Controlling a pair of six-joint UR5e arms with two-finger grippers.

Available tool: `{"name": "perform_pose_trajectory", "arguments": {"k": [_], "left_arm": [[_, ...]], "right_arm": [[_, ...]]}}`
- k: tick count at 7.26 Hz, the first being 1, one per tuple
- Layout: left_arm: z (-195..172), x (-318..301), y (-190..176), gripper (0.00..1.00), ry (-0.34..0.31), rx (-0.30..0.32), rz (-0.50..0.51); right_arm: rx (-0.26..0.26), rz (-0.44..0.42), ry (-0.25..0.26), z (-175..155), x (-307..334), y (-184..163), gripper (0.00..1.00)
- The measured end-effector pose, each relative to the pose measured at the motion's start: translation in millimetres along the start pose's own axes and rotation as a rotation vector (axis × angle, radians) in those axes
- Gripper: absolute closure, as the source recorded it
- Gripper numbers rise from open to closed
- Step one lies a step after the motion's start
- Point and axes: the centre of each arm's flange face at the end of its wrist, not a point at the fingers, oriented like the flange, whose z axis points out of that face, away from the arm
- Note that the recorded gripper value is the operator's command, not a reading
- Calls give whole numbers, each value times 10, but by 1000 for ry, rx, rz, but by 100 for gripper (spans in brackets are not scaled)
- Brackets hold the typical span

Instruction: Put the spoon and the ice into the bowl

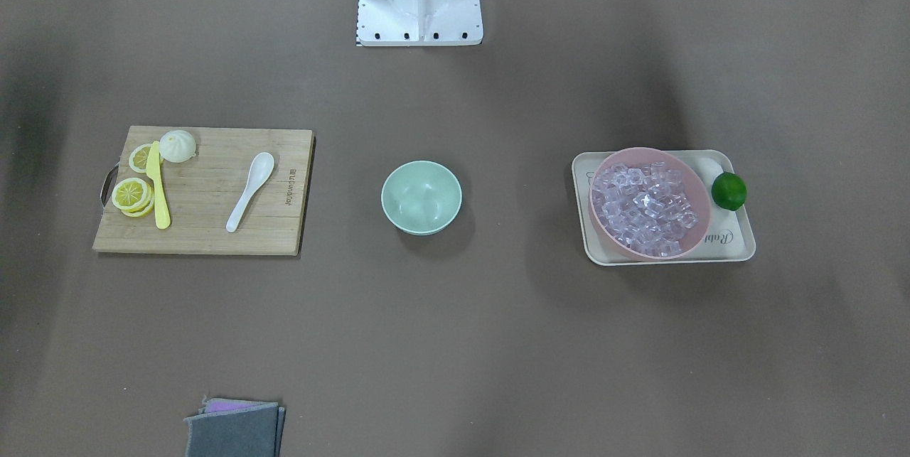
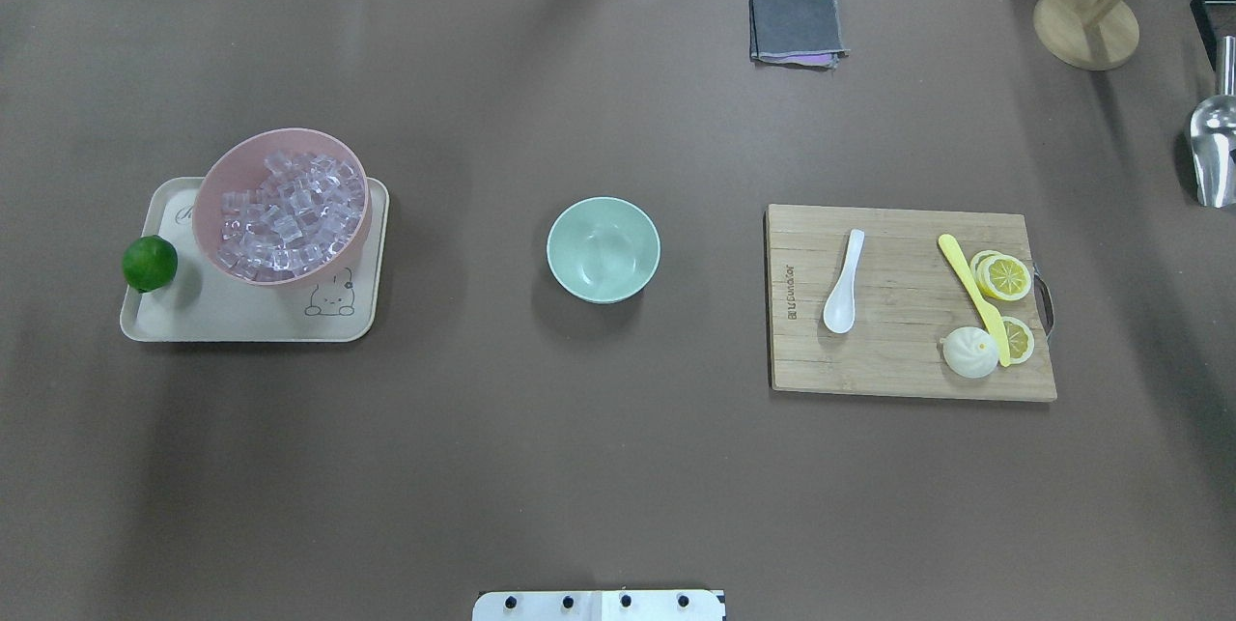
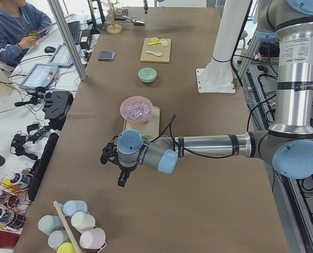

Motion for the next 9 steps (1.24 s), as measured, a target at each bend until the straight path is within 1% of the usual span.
{"name": "perform_pose_trajectory", "arguments": {"k": [1,4,5,7,9], "left_arm": [[-47,53,-45,2,1,-8,-11],[-129,136,-97,2,-6,-24,-29],[-141,153,-121,2,-3,-41,-48],[-217,236,-202,2,-4,-101,-111],[-245,247,-173,2,-8,-126,-130]], "right_arm": [[6,5,-5,-38,35,6,0],[15,0,55,-53,95,-36,0],[15,0,61,-47,99,-39,0],[13,0,64,-39,103,-38,0],[12,2,63,-31,110,-30,0]]}}
